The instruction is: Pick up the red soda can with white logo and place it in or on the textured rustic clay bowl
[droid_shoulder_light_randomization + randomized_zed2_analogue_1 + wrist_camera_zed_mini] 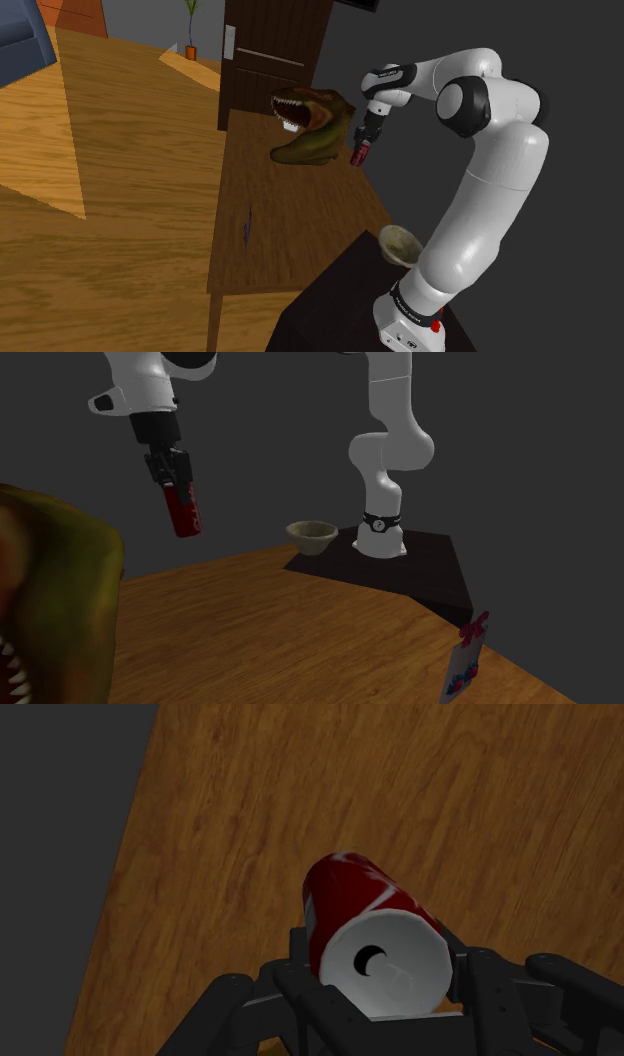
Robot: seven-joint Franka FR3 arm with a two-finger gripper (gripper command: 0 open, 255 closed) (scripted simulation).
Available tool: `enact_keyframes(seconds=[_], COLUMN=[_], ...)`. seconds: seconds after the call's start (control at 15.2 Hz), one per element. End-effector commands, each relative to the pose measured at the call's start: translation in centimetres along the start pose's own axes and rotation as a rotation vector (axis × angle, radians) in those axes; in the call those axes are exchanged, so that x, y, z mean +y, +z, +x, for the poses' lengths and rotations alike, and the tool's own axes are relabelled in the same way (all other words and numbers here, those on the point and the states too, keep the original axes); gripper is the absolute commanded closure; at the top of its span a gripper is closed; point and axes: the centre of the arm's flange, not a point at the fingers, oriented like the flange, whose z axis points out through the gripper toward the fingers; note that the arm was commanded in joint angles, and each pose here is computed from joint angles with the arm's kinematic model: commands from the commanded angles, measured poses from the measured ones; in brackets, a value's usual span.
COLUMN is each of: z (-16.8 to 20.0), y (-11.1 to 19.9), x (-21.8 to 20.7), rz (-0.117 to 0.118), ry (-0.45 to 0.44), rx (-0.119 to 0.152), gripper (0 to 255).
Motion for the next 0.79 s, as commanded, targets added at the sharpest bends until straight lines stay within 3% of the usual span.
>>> enact_keyframes(seconds=[0.0, 0.73], z=[-1.3, -15.7], y=[-0.3, -0.1], x=[-0.3, -2.4], rz=[0.0, 0.0], ry=[0.0, 0.0], rx=[0.0, 0.0], gripper=[255, 255])
